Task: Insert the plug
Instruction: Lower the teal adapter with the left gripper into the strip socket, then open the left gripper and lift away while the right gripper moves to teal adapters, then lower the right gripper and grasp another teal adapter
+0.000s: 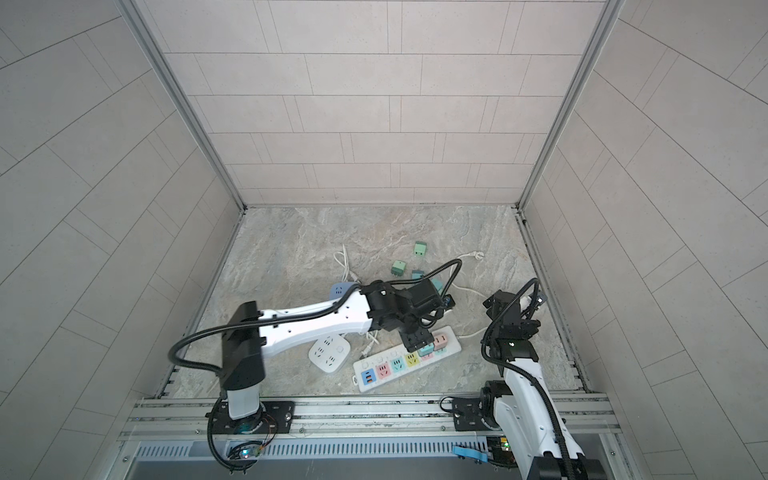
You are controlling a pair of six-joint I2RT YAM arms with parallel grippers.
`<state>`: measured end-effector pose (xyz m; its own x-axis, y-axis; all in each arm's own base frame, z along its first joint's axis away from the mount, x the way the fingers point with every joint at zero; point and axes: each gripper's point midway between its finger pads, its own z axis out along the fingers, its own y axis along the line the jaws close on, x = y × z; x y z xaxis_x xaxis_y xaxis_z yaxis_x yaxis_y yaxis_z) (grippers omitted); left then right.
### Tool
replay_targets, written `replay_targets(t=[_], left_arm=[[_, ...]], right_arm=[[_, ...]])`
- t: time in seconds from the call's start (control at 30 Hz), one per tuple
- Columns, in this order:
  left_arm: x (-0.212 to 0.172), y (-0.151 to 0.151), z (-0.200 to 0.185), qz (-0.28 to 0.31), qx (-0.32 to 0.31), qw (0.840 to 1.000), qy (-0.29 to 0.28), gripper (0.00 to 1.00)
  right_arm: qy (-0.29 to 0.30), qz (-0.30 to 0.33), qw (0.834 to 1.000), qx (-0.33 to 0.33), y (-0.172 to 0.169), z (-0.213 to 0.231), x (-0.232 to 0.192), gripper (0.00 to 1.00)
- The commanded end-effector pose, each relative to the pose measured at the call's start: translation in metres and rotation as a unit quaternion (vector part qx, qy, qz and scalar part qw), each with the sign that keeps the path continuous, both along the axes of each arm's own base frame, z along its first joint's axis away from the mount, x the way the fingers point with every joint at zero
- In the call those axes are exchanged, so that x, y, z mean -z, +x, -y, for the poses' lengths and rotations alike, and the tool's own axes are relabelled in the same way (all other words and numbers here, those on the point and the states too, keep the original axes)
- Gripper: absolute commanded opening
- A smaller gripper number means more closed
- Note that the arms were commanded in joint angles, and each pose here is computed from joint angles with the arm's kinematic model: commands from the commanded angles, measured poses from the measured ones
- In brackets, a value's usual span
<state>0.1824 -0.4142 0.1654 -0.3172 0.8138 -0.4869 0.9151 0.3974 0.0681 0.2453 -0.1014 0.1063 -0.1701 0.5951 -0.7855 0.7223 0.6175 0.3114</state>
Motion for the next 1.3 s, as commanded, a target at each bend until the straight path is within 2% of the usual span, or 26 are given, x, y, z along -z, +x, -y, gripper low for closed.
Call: replay_targets(t=[0.0,0.07,0.13,0.17,0.33,0.43,0.53,0.67,0.73,0.83,0.97,1.13,1.27], left_arm=[[-0.045,0.016,-0.028,0.064,-0.046,0.993,-0.084,0.76],[-0.065,0.031,-0.067,0.129,-0.123,0.975,-0.135,0.77],[-0.073,0.039,-0.103,0.176,-0.181,0.949,-0.188,0.83],[-0.076,0.038,-0.122,0.183,-0.203,0.938,-0.213,0.86],[-0.060,0.021,-0.188,0.178,-0.267,0.905,-0.281,0.87],[-0.048,0.016,-0.218,0.185,-0.306,0.880,-0.313,0.88],[-0.033,0.011,-0.239,0.182,-0.332,0.862,-0.337,0.91],[-0.029,-0.004,-0.243,0.159,-0.306,0.865,-0.366,0.94],[-0.033,-0.009,-0.247,0.149,-0.305,0.861,-0.380,0.94],[-0.035,-0.018,-0.245,0.131,-0.286,0.860,-0.401,0.94],[-0.033,-0.022,-0.248,0.125,-0.284,0.860,-0.405,0.94],[-0.031,-0.023,-0.242,0.120,-0.275,0.864,-0.404,0.94],[-0.031,-0.022,-0.239,0.119,-0.271,0.866,-0.403,0.94]], right_arm=[[0.004,-0.002,1.000,-0.003,-0.002,-0.001,0.005,1.00],[0.005,0.000,1.000,-0.010,0.001,-0.003,0.005,1.00],[0.006,-0.002,1.000,-0.016,0.003,-0.004,0.006,1.00],[0.008,-0.004,1.000,-0.019,0.004,-0.005,0.006,1.00],[0.035,-0.035,0.996,-0.074,0.017,-0.023,0.009,1.00],[0.069,-0.060,0.984,-0.153,0.033,-0.053,0.006,1.00],[0.060,-0.104,0.963,-0.240,0.049,-0.093,-0.005,0.96],[0.024,-0.170,0.923,-0.343,0.059,-0.159,-0.008,0.96],[0.013,-0.204,0.899,-0.387,0.059,-0.191,-0.001,0.95],[-0.015,-0.256,0.871,-0.419,0.057,-0.219,0.011,0.93],[-0.045,-0.305,0.846,-0.435,0.050,-0.232,0.025,0.92],[-0.016,-0.327,0.813,-0.481,0.033,-0.250,0.042,0.90],[-0.016,-0.347,0.798,-0.492,0.024,-0.252,0.048,0.85]])
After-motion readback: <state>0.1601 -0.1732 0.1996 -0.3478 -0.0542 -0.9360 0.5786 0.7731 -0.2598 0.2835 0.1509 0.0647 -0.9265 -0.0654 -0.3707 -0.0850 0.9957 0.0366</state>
